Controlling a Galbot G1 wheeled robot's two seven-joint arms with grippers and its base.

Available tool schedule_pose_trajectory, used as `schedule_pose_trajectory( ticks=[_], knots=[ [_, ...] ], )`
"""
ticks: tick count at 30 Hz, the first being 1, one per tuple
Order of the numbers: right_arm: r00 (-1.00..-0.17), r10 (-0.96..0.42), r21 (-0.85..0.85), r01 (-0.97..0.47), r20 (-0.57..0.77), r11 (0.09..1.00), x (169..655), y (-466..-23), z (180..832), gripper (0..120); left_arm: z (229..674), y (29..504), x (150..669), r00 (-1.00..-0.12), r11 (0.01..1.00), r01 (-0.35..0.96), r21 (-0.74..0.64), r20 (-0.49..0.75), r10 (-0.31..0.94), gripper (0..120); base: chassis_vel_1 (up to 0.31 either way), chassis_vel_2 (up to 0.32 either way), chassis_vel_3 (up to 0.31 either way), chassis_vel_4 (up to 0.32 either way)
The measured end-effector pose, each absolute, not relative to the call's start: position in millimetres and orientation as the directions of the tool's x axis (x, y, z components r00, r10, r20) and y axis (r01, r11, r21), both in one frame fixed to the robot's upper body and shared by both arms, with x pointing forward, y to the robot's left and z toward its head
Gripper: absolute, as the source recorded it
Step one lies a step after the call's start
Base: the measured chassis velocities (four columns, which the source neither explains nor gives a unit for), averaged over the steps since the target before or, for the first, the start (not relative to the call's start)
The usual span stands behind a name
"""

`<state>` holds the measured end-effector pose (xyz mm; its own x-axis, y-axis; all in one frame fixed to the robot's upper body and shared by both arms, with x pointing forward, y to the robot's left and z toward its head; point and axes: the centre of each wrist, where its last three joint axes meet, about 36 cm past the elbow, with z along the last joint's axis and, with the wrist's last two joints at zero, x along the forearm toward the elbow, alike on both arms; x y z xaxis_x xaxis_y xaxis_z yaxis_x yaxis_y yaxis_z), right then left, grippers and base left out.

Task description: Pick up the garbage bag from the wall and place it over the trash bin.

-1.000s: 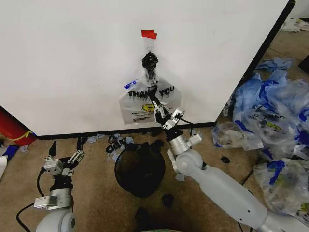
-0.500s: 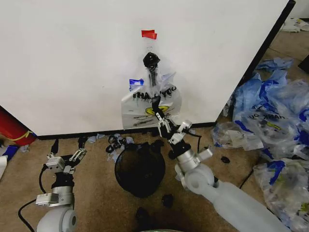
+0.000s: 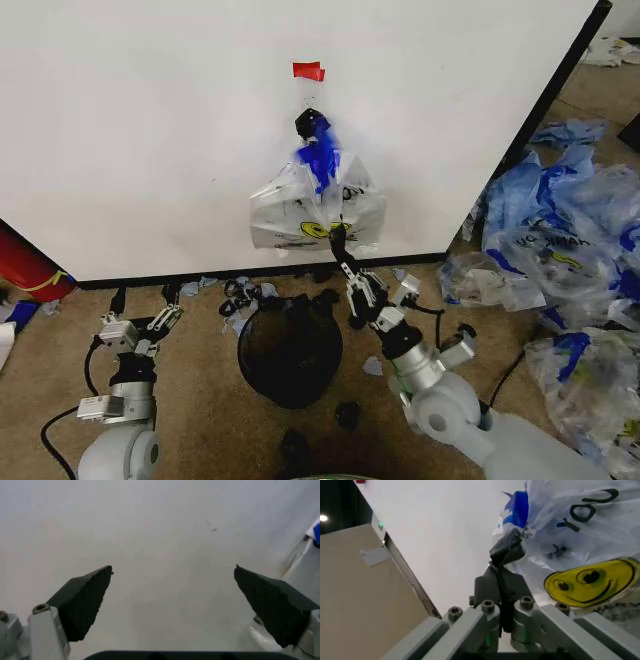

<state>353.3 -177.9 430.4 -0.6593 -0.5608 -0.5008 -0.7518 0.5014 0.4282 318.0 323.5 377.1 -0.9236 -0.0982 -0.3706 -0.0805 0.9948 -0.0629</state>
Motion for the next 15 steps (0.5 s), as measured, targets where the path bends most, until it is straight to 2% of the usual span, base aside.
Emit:
schedule_pose_trajectory(
  ticks=[15],
  knots=[
    [-0.656,-0.586,0.408,-0.755,-0.477,0.513,307.7,-194.9,425.0,0,383.7,326.0,318.1,-0.922,0.996,-0.062,-0.056,-0.379,-0.079,97,0.0,0.0,0.0,0.0]
  ],
)
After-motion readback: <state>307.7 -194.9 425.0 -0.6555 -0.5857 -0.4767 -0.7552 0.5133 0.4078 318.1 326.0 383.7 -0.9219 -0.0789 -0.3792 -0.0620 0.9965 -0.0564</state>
